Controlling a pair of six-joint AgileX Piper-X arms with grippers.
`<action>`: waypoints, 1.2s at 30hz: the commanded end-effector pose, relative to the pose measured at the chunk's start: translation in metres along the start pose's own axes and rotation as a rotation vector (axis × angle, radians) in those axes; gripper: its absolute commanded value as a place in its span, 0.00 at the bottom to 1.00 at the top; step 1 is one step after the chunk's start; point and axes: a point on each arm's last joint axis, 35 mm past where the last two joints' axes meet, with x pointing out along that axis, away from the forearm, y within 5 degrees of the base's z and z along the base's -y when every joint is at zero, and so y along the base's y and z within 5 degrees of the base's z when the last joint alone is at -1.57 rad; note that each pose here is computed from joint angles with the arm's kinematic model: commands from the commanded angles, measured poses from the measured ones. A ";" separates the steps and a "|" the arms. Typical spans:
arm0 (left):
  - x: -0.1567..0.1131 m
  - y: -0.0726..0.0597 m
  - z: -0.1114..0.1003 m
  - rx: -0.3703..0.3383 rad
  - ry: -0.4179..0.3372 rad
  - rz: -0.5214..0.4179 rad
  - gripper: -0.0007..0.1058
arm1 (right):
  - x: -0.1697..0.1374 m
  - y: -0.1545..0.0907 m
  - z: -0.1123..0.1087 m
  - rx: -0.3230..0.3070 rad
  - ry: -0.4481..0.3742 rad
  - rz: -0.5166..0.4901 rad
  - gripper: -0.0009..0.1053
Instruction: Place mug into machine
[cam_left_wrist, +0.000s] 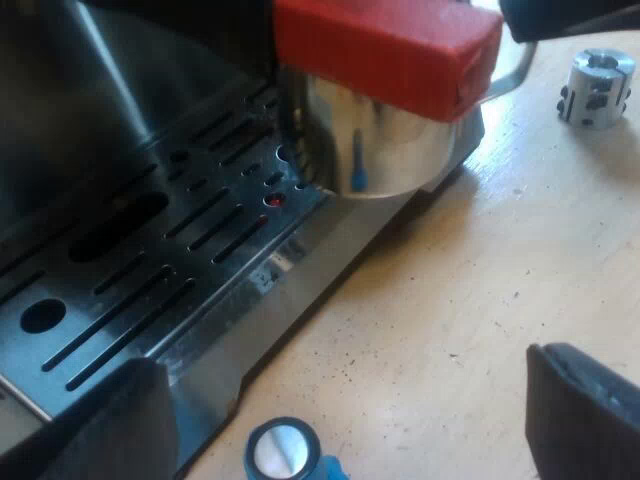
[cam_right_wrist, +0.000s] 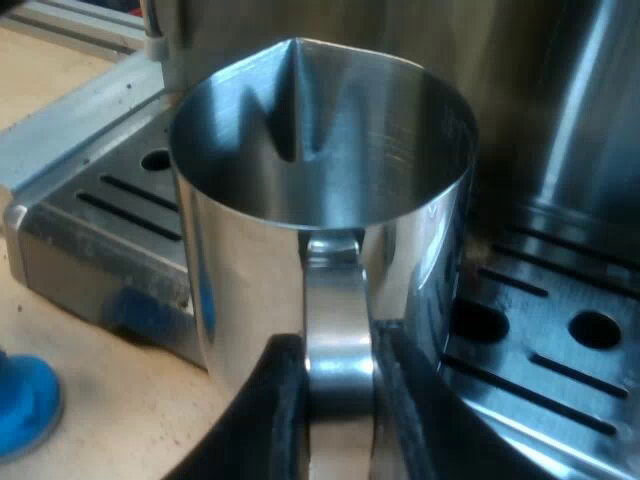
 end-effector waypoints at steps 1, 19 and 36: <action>0.000 0.000 0.003 0.004 -0.020 -0.012 0.70 | 0.013 0.001 0.016 0.012 -0.058 -0.007 0.01; 0.000 0.000 0.004 0.005 -0.022 -0.011 0.70 | 0.063 0.013 0.026 -0.002 -0.011 0.009 0.01; 0.000 0.000 0.004 0.007 -0.024 -0.011 0.70 | 0.072 0.015 0.022 0.003 0.008 -0.034 0.31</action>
